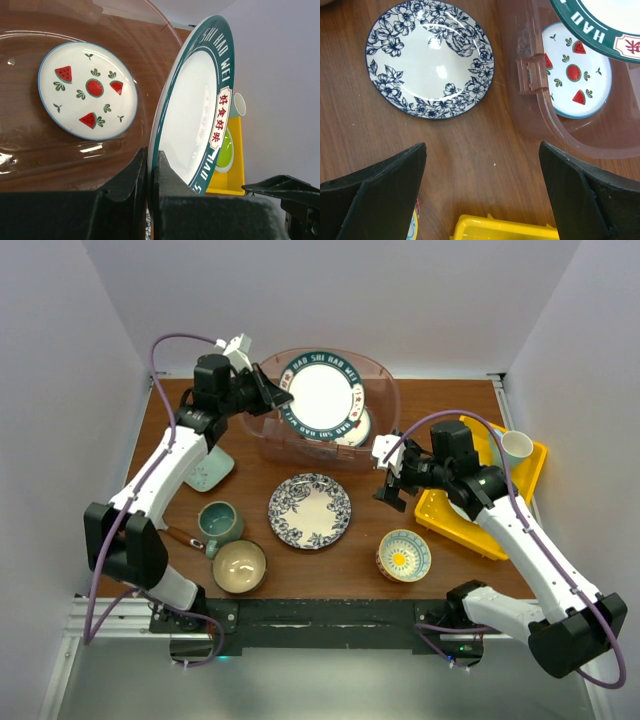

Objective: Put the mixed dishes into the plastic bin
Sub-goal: Place the plate in the plastic bin.

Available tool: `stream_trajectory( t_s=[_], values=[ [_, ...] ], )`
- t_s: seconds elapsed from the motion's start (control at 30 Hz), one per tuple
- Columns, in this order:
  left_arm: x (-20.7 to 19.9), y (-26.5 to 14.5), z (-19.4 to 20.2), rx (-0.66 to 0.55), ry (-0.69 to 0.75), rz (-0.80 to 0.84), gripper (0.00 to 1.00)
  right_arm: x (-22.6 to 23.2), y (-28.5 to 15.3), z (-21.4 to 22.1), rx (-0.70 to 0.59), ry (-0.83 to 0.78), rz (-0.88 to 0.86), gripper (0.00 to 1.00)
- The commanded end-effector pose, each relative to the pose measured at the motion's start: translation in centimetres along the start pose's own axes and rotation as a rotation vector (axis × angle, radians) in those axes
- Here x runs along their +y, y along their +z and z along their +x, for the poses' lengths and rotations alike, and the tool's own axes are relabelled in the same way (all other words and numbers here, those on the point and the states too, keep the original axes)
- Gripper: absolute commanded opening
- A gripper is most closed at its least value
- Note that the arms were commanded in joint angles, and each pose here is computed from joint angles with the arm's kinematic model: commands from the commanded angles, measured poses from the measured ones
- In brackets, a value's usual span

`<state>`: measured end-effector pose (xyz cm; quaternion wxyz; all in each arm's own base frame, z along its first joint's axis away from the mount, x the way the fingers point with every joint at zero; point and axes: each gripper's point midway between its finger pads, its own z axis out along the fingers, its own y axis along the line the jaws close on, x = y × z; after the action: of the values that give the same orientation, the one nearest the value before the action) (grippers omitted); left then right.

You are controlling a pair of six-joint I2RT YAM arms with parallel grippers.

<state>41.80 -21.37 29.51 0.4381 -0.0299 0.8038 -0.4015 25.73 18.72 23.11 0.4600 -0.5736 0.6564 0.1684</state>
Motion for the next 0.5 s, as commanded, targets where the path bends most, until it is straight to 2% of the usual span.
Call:
stream_trajectory(
  t_s=[0.0,0.47],
  values=[
    [-2.0,1.4,-4.6,-0.109,0.03,0.072,0.0,-0.1,0.0,-0.6,-0.03,-0.019,0.002,0.98],
    [2.2,9.3,-5.1,-0.04,-0.041,0.005,0.0,0.0,0.0,-0.5,-0.025,-0.03,0.004,0.98]
  ],
)
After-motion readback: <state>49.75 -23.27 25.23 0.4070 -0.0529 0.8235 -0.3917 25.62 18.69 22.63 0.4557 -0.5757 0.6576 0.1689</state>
